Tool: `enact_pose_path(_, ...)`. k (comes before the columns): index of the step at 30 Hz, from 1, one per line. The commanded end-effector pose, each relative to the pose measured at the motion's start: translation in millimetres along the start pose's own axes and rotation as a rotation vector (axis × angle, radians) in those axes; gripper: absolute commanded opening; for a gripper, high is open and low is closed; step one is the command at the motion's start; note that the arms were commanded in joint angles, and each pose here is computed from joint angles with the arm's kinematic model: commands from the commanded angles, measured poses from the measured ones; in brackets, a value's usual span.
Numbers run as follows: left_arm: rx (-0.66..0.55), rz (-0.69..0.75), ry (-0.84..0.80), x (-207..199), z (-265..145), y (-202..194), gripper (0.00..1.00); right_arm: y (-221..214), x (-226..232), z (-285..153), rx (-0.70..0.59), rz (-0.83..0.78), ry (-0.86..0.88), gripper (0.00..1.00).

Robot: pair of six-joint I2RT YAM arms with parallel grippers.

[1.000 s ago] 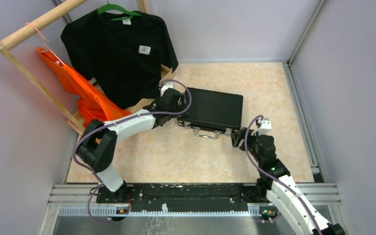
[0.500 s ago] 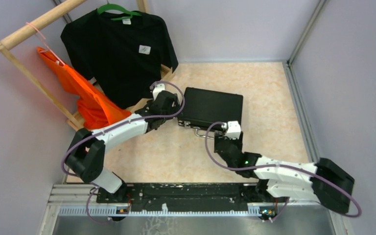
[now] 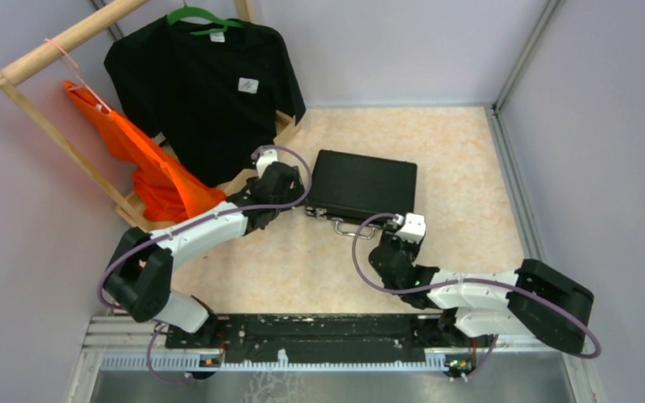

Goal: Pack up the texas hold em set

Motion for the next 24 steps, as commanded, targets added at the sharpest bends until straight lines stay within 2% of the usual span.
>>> enact_pose_path(1, -0.015, -0.011, -0.008, 0, -1, 1, 0.94, 9, 10, 3, -0.046, 0.066, -0.011, 0.51)
enact_pose_path(17, -0.005, 0.004, -0.008, 2, 1, -2, 0.94, -3, 12, 23, -0.023, 0.087, -0.031, 0.49)
enact_pose_path(21, -0.001, 0.008, -0.008, 2, 3, -4, 0.95, -2, 14, 27, -0.03, 0.08, -0.026, 0.39)
enact_pose_path(24, 0.004, 0.013, -0.006, 2, 4, -6, 0.95, -3, 20, 29, -0.02, 0.071, -0.015, 0.27)
Point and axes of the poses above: each gripper's point midway between its finger pads, its own z axis out along the fingers, its own x axis along the line the jaws close on, y = z × x, the point moved 5 cm from there along -z, back along the fingers, and after that the axes turned 3 degrees about -z, right-handed, at the moved point
